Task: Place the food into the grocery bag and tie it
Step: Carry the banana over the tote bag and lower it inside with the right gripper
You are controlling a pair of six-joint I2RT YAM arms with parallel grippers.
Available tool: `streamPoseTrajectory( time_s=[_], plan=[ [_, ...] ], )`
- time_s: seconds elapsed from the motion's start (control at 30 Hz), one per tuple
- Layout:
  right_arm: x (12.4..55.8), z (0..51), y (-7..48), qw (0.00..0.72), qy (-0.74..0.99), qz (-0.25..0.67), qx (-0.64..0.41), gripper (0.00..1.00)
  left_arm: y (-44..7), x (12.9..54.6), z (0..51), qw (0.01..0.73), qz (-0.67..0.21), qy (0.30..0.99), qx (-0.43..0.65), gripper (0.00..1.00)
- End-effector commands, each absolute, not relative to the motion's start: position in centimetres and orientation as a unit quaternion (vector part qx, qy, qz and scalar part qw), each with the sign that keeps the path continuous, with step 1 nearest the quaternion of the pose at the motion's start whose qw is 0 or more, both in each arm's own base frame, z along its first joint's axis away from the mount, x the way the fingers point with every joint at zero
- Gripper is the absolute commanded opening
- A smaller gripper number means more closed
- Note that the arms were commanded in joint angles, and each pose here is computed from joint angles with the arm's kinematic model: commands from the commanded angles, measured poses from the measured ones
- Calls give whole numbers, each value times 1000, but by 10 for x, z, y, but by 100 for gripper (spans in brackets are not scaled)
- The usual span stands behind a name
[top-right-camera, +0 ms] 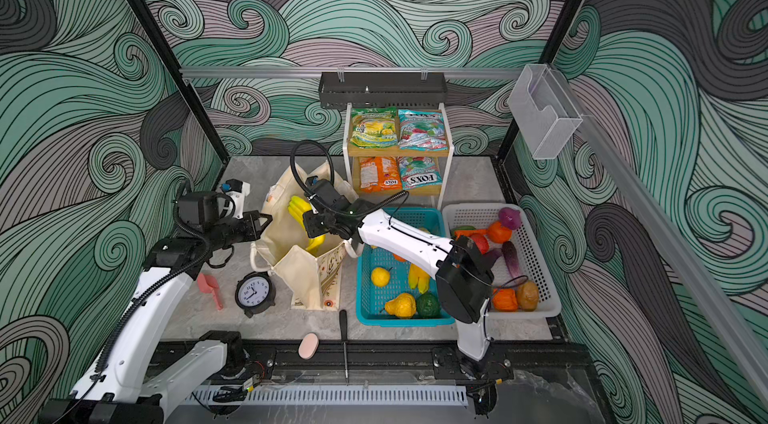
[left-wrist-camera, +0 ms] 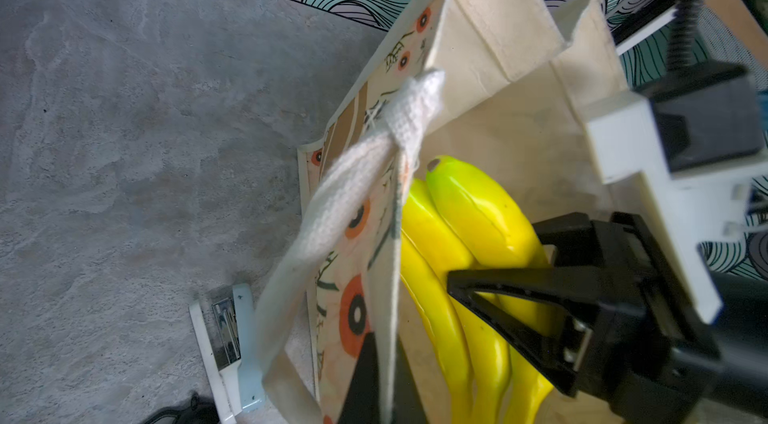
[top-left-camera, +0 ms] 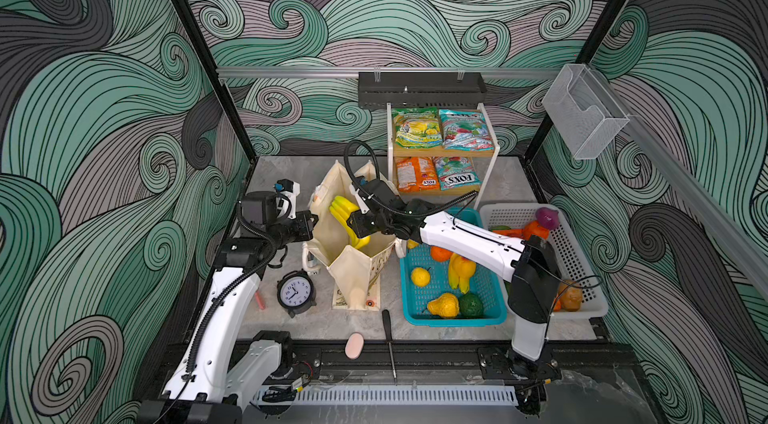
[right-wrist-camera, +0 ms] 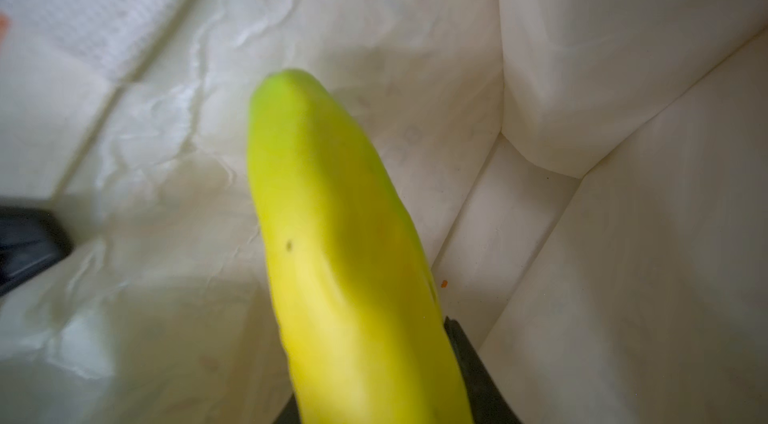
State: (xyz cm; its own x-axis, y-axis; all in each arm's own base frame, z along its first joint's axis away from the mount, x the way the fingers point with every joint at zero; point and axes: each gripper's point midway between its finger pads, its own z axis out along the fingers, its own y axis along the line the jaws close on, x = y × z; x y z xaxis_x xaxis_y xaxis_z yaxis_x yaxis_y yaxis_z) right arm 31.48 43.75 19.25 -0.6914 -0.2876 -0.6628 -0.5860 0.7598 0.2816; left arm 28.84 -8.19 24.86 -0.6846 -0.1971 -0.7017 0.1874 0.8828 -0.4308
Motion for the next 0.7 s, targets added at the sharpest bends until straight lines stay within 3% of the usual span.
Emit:
streamPoseTrajectory(
  time_s=[0.0, 0.27, 0.67],
  plan=[
    [321, 188, 440, 303, 893, 228, -240, 13, -97, 286, 261, 408, -270, 872, 28, 0],
    [324, 160, 443, 301, 896, 214, -248, 11, -100, 286, 261, 407, -279, 869, 26, 0],
    [290, 144, 423, 303, 883, 141, -331, 10, -87, 291, 250, 399, -244, 884, 1, 0]
  ],
)
